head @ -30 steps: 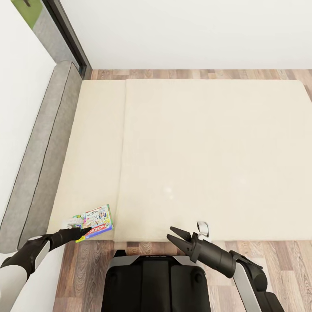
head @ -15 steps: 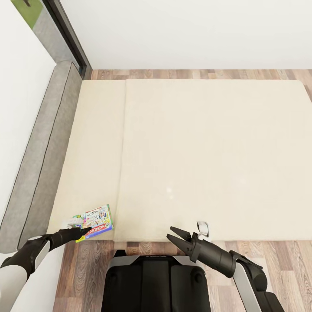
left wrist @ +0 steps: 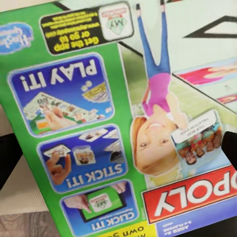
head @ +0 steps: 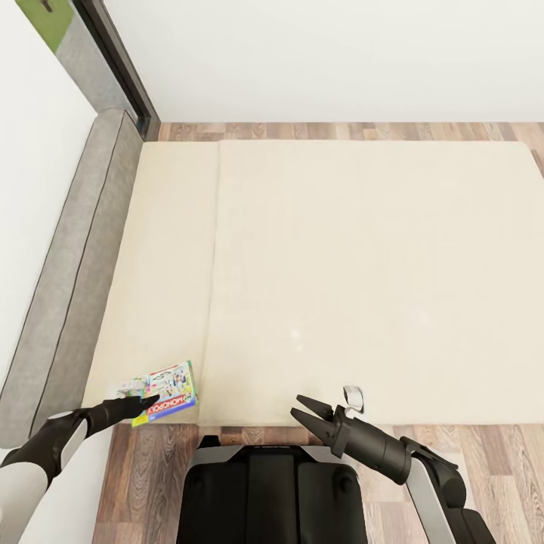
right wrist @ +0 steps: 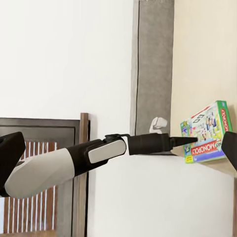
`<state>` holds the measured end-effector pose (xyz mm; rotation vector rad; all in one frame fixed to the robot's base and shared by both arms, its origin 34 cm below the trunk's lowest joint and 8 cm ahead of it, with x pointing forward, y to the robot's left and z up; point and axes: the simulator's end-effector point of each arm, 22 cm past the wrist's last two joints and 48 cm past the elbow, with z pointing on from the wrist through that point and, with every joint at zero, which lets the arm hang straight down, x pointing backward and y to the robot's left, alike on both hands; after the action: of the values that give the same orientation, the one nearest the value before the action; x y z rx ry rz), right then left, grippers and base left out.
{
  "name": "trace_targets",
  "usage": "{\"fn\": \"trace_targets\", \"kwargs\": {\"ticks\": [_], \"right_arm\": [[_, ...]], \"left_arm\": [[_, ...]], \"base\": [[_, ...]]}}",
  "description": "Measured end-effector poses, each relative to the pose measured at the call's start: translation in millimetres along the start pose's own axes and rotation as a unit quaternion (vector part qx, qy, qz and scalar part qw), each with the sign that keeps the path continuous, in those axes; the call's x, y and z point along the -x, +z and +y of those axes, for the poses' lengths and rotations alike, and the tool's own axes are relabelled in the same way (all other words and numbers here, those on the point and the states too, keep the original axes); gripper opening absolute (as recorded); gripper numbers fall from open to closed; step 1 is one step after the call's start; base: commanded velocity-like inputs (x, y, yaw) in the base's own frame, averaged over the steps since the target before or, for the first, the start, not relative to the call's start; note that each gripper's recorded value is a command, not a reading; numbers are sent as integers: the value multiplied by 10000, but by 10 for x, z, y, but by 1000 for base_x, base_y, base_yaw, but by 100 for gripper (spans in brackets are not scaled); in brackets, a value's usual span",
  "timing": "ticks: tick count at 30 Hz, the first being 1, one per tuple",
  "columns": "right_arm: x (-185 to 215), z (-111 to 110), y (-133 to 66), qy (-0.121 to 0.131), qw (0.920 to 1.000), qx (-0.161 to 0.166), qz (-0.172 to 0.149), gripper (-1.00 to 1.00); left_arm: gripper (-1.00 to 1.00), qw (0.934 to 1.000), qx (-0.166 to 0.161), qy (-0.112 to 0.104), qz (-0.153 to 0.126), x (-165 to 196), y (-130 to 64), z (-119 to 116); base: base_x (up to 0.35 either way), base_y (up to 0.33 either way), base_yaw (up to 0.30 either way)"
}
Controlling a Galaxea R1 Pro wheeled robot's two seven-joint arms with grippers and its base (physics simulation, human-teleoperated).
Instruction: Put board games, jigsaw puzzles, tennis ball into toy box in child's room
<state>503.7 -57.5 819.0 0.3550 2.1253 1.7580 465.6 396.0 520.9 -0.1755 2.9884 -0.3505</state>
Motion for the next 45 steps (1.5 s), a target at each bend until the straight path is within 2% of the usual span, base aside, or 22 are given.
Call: {"fn": "trace_targets", "kwargs": {"ticks": [11,21,30,45], "right_arm": [[3,-2,-6,-5,10000,-5,3,100],[6,-6,-4,-5,10000,-11,-5,100],[5,-8,-7,-6,10000,-14,-2,100],[4,-8,-8,-6,10000,-14,-1,100]], "left_arm": [[100,10000,-36,47,-4,35,34,-79],[100,9999,-90,7,-140,201,49,-123],[100,9994,-222,-200,-185,281,107,-277],[100,9992,-270,-236,-191,274,126,-329]], "base": [[1,0,0],[0,0,0],[0,0,0],[0,0,0]]}}
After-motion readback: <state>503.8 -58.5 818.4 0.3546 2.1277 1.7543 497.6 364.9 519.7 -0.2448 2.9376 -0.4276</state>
